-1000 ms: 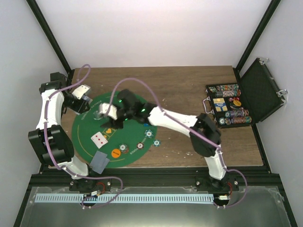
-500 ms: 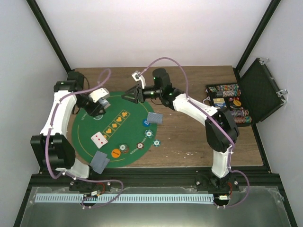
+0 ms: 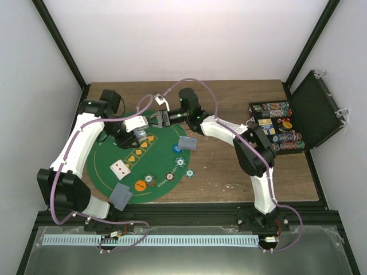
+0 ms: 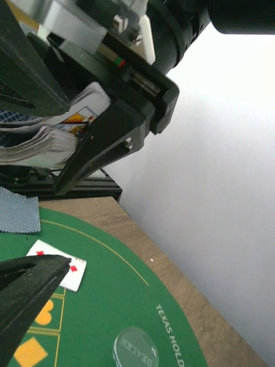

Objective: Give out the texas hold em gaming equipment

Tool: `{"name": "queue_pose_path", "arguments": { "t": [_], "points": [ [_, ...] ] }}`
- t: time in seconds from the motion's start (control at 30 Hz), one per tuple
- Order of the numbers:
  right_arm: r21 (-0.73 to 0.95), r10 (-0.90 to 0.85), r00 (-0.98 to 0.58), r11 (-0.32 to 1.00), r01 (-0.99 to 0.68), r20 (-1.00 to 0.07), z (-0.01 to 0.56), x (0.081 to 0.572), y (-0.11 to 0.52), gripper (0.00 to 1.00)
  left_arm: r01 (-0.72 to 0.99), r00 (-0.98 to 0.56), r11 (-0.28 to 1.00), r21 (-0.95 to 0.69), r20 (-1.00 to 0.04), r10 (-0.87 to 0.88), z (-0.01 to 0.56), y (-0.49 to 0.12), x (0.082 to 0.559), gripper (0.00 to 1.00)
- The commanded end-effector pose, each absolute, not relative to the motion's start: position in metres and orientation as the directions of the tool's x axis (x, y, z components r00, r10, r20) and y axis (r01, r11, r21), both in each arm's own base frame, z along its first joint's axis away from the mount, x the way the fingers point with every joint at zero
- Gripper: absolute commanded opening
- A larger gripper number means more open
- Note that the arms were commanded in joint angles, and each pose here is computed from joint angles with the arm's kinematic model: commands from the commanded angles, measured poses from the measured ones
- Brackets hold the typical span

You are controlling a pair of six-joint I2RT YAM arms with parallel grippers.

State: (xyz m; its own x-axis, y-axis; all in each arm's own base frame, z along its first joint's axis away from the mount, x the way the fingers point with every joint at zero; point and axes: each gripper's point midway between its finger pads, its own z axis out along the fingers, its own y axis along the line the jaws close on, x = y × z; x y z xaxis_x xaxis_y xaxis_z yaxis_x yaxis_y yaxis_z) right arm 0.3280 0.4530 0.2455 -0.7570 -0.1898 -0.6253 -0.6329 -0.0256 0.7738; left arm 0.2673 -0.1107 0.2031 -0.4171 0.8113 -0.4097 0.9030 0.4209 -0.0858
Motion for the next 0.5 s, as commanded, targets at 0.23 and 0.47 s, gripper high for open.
{"name": "queue_pose_path", "arguments": {
  "t": [0.23,0.47],
  "points": [
    [0.699,-0.219,-0.665,-0.265,-0.664,-0.714,0.278,0.297,0.465,0.70,0.916,-0.396,0.387,-0.108,-0.400,0.826,0.202,-0.115,0.265,0.45],
    [0.697,-0.228,-0.661,-0.305,-0.649,-0.715,0.273,0.289,0.474,0.70,0.914,-0.404,0.381,-0.142,-0.425,0.810,0.204,-0.122,0.265,0.44]
  ]
}}
